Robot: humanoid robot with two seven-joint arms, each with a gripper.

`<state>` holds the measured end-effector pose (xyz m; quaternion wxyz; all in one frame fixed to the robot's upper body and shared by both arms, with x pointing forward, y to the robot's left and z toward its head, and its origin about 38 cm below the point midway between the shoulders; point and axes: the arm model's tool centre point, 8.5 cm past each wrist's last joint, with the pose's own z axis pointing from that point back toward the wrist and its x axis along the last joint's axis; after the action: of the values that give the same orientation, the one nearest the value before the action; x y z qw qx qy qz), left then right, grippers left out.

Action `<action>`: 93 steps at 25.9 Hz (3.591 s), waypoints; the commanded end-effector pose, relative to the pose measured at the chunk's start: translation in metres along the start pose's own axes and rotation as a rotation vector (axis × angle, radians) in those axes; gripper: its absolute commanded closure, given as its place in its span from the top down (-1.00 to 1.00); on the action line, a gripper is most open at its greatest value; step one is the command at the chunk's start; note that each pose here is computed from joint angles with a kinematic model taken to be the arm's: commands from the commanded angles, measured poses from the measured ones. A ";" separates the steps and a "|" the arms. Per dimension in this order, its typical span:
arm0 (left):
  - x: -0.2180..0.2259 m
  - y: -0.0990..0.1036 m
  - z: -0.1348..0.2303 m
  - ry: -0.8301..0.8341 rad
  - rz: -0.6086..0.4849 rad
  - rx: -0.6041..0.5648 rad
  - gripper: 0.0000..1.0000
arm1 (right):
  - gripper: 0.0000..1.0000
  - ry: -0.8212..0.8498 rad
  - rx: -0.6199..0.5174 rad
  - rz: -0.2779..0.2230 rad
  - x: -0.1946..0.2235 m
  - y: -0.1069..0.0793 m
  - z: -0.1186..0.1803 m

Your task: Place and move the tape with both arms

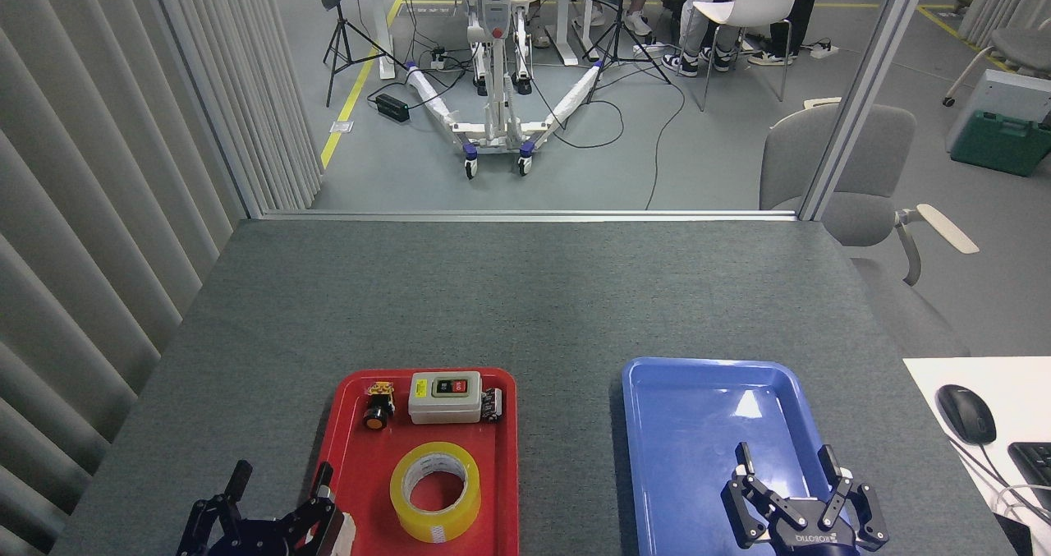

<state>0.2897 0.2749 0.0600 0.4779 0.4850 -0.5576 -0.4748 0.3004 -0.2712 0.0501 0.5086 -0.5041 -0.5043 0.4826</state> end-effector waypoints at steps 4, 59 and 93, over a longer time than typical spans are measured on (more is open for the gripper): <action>-0.004 0.000 -0.002 0.015 -0.002 -0.013 1.00 | 1.00 0.001 -0.001 -0.005 0.004 0.001 0.000; 0.053 0.008 -0.092 -0.150 -0.059 -0.685 0.99 | 1.00 -0.019 -0.003 0.032 0.011 0.001 -0.002; 0.090 -0.047 -0.122 -0.184 -0.254 -1.283 -1.00 | 1.00 -0.021 -0.003 0.070 0.000 -0.001 -0.002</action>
<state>0.4120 0.1943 0.0345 0.5756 0.1364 -0.1389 -0.7942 0.3029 -0.2684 0.0508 0.4888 -0.5149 -0.4945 0.5014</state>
